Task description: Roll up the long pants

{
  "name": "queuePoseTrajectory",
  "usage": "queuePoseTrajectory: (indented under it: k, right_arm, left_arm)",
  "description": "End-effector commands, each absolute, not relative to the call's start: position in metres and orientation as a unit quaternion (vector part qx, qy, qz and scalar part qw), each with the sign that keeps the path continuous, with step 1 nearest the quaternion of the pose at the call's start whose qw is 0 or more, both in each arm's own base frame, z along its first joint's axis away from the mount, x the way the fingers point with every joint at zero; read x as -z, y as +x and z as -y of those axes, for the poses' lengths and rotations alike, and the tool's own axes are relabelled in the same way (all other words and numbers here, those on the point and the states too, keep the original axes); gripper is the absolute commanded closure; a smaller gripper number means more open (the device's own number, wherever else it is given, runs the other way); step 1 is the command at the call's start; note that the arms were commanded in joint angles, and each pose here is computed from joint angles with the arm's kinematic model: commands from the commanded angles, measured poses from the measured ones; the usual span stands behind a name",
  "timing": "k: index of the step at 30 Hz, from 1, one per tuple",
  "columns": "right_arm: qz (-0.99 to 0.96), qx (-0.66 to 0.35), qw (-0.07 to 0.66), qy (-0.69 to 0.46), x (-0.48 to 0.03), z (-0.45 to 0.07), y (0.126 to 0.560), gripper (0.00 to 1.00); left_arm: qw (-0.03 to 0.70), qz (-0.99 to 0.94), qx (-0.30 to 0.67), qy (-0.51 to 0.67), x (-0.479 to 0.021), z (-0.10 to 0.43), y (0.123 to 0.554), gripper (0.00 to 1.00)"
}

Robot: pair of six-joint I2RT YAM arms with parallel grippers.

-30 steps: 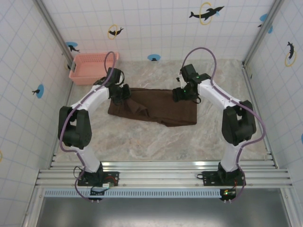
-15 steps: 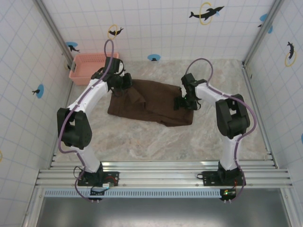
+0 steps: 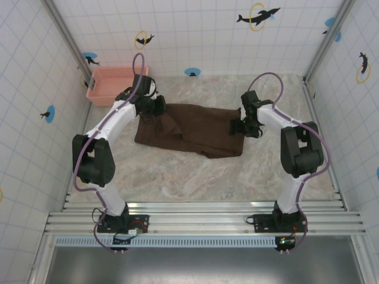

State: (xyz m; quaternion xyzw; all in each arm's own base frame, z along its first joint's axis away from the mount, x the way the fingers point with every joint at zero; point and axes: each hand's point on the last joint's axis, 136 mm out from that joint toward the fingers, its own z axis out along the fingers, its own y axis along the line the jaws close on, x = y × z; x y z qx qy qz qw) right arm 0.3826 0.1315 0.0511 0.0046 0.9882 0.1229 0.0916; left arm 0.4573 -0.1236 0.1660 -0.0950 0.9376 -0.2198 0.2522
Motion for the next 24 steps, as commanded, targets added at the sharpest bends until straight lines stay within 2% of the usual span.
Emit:
queuePoseTrajectory:
  k: [1,9,12,14,15,16,18,24]
  right_arm:
    - [-0.988,-0.117,0.096,-0.001,-0.055,-0.126,0.380,0.18]
    - [-0.987,-0.135,0.081,0.005,-0.032,-0.132,0.384,0.21]
    - [-0.987,-0.140,0.076,0.006,-0.024,-0.134,0.385,0.27]
    - [-0.986,-0.146,0.075,0.006,-0.020,-0.136,0.385,0.39]
    - [-0.986,-0.149,0.075,0.006,-0.019,-0.137,0.386,0.48]
    - [-0.986,-0.149,0.074,0.007,-0.017,-0.137,0.386,0.63]
    - [-0.986,-0.148,0.072,0.008,-0.014,-0.137,0.386,1.00]
    - [-0.991,-0.108,0.073,0.018,-0.018,-0.111,0.382,1.00]
  left_arm:
    - [0.262,-0.937,0.220,-0.077,-0.172,0.125,0.453,1.00]
    - [0.256,-0.940,0.213,-0.076,-0.165,0.122,0.448,1.00]
    - [0.254,-0.941,0.211,-0.074,-0.162,0.122,0.447,1.00]
    - [0.251,-0.942,0.208,-0.073,-0.160,0.121,0.447,1.00]
    - [0.250,-0.943,0.206,-0.072,-0.159,0.121,0.446,1.00]
    - [0.248,-0.944,0.203,-0.072,-0.157,0.120,0.445,1.00]
    - [0.244,-0.947,0.197,-0.071,-0.153,0.118,0.444,1.00]
    - [0.228,-0.957,0.163,-0.073,-0.136,0.101,0.440,1.00]
